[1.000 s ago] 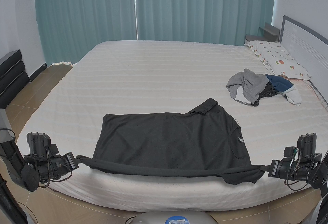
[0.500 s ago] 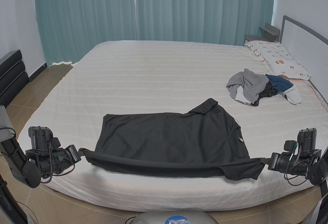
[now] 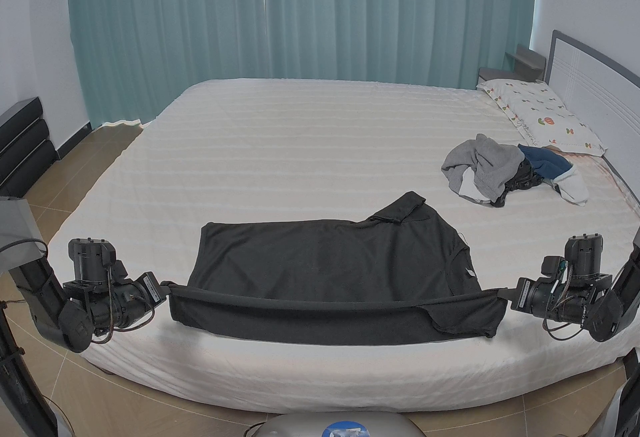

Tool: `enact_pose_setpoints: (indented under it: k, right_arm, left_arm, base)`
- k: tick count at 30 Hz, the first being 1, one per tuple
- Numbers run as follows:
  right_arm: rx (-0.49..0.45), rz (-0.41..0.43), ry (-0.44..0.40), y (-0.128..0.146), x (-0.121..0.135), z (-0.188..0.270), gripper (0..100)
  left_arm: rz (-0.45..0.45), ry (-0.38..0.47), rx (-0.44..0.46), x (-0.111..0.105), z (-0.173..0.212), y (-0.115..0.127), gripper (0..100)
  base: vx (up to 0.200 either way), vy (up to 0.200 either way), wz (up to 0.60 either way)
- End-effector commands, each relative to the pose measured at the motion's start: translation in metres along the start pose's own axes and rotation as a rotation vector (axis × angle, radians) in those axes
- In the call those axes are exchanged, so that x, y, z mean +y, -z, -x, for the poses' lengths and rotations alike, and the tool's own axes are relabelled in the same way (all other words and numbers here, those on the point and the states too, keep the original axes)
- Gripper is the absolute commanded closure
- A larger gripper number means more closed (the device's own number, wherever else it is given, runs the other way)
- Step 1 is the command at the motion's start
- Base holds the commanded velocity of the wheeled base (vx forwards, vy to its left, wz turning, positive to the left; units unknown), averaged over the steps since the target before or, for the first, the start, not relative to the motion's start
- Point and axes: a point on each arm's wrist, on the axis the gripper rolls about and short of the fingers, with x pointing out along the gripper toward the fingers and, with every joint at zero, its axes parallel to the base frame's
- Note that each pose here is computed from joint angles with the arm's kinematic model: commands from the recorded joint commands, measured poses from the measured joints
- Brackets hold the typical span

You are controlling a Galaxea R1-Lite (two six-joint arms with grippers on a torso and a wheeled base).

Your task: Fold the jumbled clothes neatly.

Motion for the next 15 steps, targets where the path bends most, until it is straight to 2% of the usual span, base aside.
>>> enact_pose_setpoints:
  k: [1,9,15]
  right_arm:
    - [0.034,-0.012,0.008,0.002,-0.006,-0.02,100]
    - [0.021,-0.042,0.004,-0.004,-0.01,-0.043,100]
    - [0.029,-0.043,-0.001,0.0,-0.014,-0.067,100]
  left_arm:
    - [0.004,-0.015,0.019,0.004,-0.017,0.001,100]
    - [0.005,-0.029,0.047,0.004,-0.038,-0.002,100]
    - [0.008,-0.074,0.066,0.01,-0.07,-0.004,100]
  base:
    - [0.0,0.0,0.0]
    - [0.0,0.0,0.0]
    - [0.0,0.0,0.0]
